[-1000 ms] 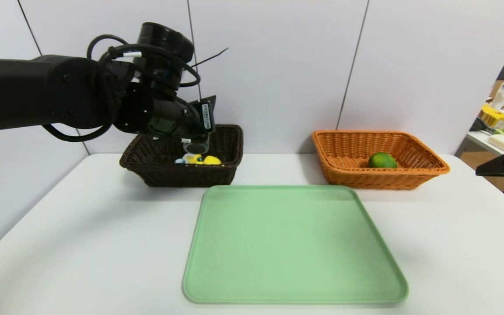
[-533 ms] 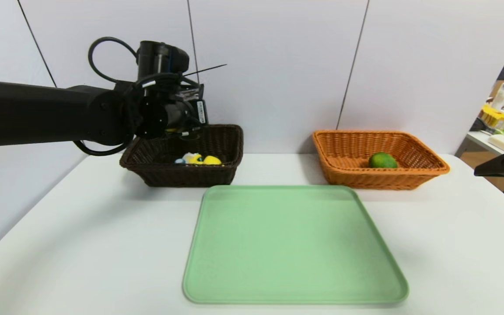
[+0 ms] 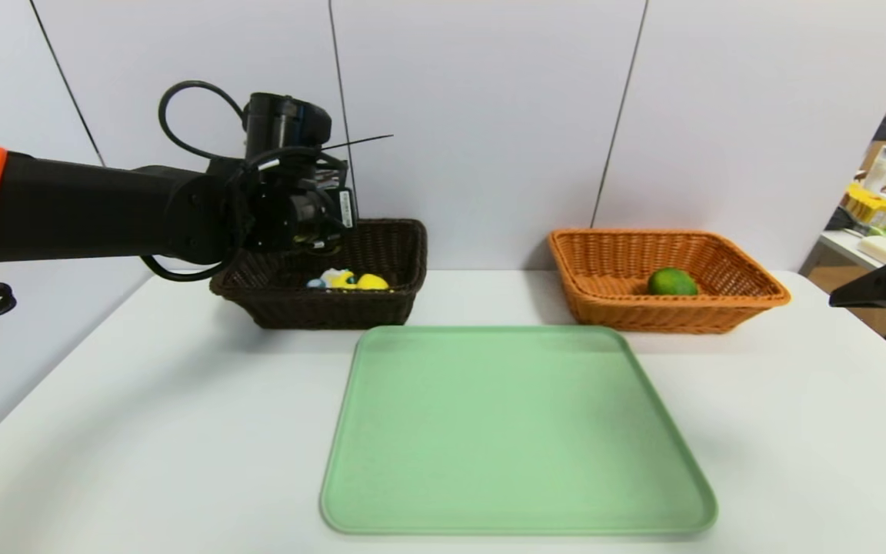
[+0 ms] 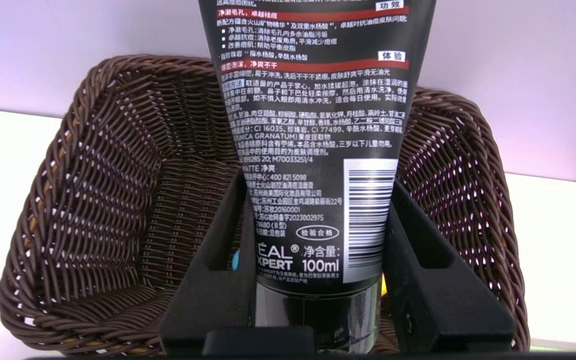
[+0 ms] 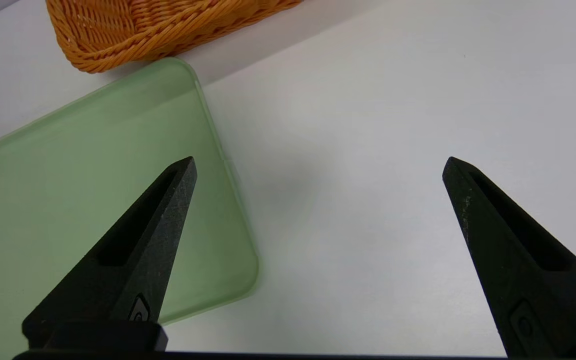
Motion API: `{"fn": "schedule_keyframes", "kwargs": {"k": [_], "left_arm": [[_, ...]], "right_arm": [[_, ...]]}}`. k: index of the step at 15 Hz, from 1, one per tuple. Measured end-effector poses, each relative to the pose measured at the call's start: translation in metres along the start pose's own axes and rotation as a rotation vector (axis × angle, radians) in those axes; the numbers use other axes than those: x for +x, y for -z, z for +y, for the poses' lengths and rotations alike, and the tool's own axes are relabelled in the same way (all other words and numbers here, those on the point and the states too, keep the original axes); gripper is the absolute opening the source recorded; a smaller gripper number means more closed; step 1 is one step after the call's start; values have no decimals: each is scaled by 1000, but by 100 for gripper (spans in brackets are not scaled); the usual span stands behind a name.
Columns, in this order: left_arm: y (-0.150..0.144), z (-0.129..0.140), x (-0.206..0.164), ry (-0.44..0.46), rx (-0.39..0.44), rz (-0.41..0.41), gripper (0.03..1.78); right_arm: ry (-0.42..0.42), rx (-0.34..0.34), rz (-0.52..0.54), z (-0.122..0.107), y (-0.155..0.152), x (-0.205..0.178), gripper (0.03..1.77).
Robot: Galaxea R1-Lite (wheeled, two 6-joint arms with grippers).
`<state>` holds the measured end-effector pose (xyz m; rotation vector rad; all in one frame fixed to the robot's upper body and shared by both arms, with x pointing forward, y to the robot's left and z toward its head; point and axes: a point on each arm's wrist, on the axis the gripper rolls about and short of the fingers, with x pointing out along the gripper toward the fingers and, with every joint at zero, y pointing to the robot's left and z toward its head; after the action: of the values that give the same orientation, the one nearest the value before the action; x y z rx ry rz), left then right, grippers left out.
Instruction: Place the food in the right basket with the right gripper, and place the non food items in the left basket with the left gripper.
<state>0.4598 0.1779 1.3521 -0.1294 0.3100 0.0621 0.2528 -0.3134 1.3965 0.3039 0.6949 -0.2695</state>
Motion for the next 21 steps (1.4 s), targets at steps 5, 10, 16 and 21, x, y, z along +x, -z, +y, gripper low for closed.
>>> {"fn": "schedule_keyframes", "kwargs": {"k": [5, 10, 16, 21], "left_arm": [[6, 1, 8, -12, 8, 17, 92], [8, 4, 12, -22, 7, 21, 130], [10, 6, 2, -21, 47, 49, 151], [7, 17, -29, -13, 66, 70, 160]], "right_arm": [[-4, 3, -7, 0, -1, -1, 170], [-26, 14, -43, 3, -5, 0, 170], [-74, 8, -100, 10, -9, -1, 170], [-98, -107, -136, 13, -10, -5, 170]]}}
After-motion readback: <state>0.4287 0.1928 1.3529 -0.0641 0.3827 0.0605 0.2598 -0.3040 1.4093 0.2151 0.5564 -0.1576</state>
